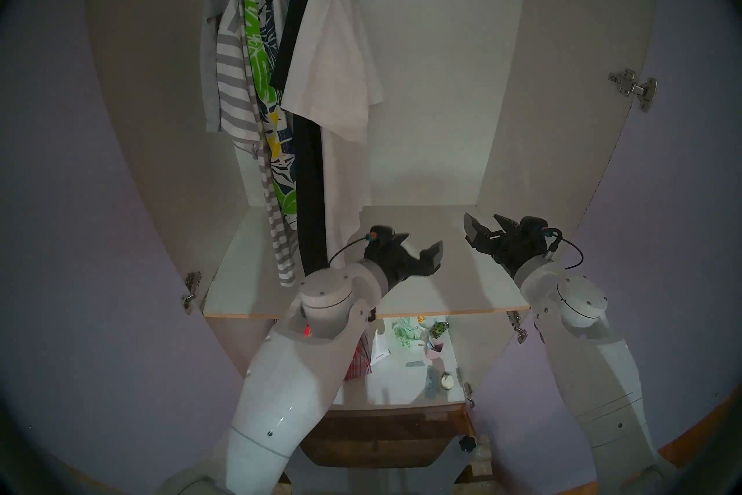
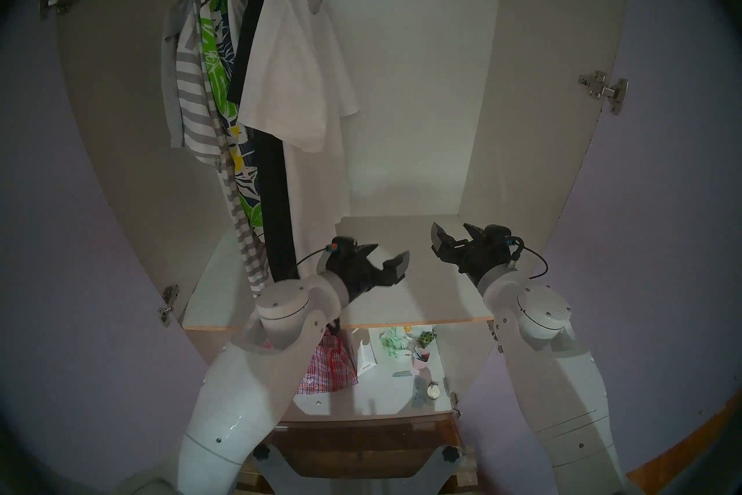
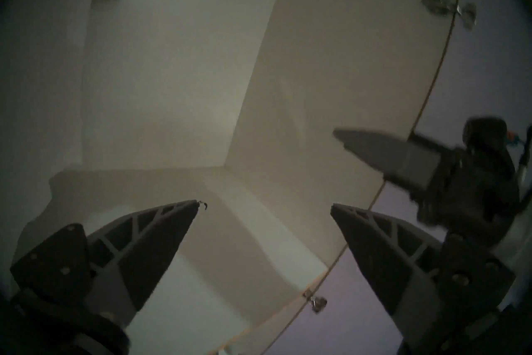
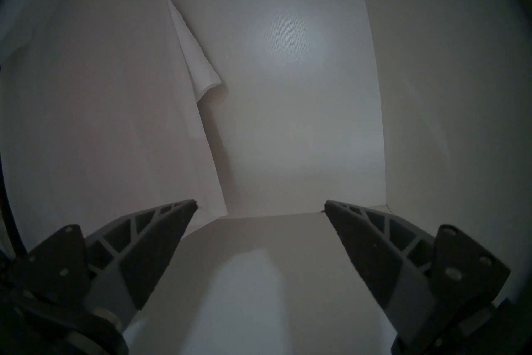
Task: Move and arrange clothes and pants in the wardrobe
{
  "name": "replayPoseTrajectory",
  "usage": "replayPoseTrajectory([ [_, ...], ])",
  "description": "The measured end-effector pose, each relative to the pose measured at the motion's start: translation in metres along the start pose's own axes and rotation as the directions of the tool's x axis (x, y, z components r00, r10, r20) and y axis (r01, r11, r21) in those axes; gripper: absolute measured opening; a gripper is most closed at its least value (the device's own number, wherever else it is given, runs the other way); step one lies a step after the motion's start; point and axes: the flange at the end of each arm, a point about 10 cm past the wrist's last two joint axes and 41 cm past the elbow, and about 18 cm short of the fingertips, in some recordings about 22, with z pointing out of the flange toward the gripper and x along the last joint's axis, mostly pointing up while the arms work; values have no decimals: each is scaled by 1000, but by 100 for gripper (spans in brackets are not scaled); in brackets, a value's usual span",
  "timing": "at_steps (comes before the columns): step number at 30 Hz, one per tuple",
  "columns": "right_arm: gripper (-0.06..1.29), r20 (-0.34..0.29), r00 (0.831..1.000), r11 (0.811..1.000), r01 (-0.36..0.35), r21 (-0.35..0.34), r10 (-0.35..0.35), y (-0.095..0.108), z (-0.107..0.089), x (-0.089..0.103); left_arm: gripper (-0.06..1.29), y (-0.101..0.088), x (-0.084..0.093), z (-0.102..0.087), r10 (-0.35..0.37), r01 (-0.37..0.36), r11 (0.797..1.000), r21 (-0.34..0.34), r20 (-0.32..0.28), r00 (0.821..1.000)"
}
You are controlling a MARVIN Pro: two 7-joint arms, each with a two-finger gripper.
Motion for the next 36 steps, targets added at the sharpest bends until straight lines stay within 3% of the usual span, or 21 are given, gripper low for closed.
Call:
replayPoseTrajectory([
  [1, 121, 0, 1000, 1000, 0, 0, 0, 0, 0, 0, 125, 5, 6, 12, -14, 14, 999, 33, -12, 1000],
  [5, 121, -1, 1000, 1000, 0, 0, 0, 0, 0, 0, 125, 13, 18, 31, -14, 20, 994, 103, -54, 998],
  [10, 121, -1, 1000, 1000, -1, 0, 1, 0, 0, 0, 125, 29, 44, 59, 122, -73, 967, 243, -190, 974],
  [12, 121, -1, 1000, 1000, -1, 0, 1, 0, 0, 0, 125, 33, 41, 77, 199, -119, 938, 326, -221, 955],
  [15, 121, -1, 1000, 1000, -1, 0, 1, 0, 0, 0, 125, 34, 39, 87, 252, -148, 910, 387, -235, 939],
  [19, 121, -1, 1000, 1000, -1, 0, 1, 0, 0, 0, 125, 27, 38, 107, 383, -260, 850, 459, -200, 902],
  [21, 121, -2, 1000, 1000, -1, 0, 1, 0, 0, 1, 125, 25, 39, 110, 407, -281, 837, 470, -190, 893],
  [25, 121, -2, 1000, 1000, -1, -1, 1, 0, 0, 1, 125, 8, 47, 121, 499, -367, 774, 515, -141, 855],
  [28, 121, -2, 1000, 1000, -1, 0, 1, 0, 1, 1, 125, -3, 56, 126, 477, -344, 769, 538, -127, 869],
  [29, 121, -2, 1000, 1000, -1, 0, 1, 0, 1, 1, 125, -12, 67, 127, 472, -329, 765, 554, -133, 872],
  [32, 121, -2, 1000, 1000, -1, 0, 1, 0, 1, 1, 125, -36, 98, 127, 488, -336, 753, 566, -136, 862],
  [34, 121, -3, 1000, 1000, -1, 0, 1, 0, 0, 1, 125, -40, 106, 127, 494, -340, 749, 569, -137, 858],
  [36, 121, -3, 1000, 1000, -2, 0, 2, 0, 1, 1, 125, -64, 131, 127, 460, -326, 749, 578, -99, 882],
])
